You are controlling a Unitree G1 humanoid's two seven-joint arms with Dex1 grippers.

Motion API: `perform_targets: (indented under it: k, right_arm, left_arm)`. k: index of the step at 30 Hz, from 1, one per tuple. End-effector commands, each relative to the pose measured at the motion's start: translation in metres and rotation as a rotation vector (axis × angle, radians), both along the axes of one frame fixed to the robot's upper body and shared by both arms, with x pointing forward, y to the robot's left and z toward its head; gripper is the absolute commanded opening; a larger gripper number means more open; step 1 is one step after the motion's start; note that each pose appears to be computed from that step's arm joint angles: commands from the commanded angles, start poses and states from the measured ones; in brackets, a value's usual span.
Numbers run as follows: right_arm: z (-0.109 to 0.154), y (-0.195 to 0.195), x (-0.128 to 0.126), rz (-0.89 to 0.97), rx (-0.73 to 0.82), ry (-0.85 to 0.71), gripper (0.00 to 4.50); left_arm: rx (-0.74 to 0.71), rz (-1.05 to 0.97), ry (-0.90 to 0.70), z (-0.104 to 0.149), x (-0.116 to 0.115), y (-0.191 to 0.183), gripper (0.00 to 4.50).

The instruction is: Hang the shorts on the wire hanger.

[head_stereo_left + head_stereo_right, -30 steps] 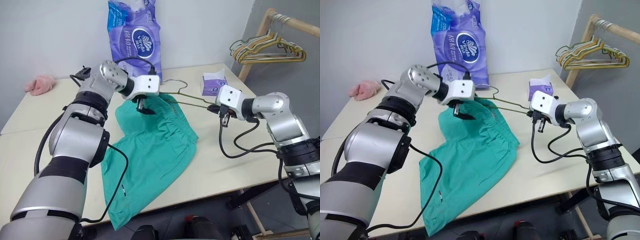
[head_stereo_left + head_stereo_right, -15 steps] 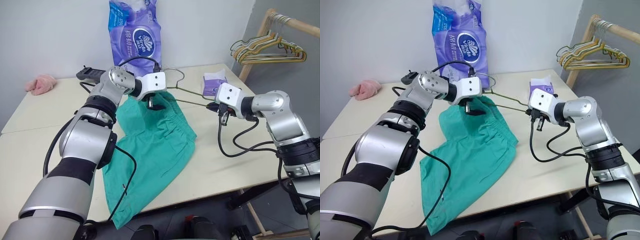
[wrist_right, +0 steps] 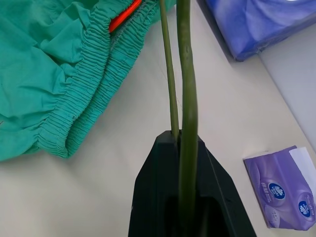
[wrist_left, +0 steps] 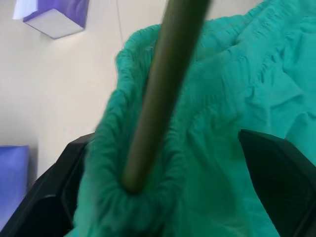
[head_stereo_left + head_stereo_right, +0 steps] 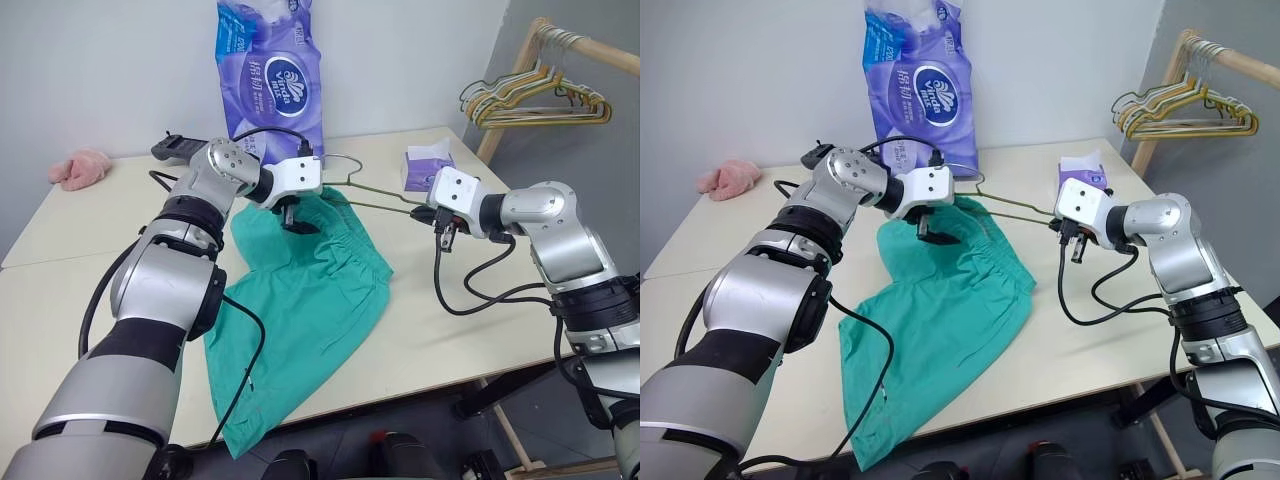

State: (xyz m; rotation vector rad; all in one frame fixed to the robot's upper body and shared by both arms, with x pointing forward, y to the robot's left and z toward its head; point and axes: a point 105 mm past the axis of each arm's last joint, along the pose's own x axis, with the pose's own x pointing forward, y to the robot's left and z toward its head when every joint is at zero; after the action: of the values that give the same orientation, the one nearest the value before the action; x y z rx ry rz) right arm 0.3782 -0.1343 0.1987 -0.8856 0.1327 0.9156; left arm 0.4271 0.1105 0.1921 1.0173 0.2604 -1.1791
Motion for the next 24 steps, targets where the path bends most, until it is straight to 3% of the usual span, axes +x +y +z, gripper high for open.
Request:
perform_targets:
  k: [1, 7, 24]
  right_arm:
    - [0.024, 0.006, -0.001, 0.026, 0.019, -0.078, 0.00]
    - [0.024, 0.006, 0.000, 0.027, 0.017, -0.080, 0.00]
    - [0.030, 0.006, -0.004, 0.043, 0.010, -0.061, 0.00]
  left_arm:
    - [-0.080, -0.007, -0.055, 0.022, 0.002, -0.006, 4.08]
    - [-0.082, -0.018, -0.047, 0.024, 0.001, -0.007, 2.43]
    - [-0.043, 0.005, -0.022, 0.007, 0.001, 0.002, 2.34]
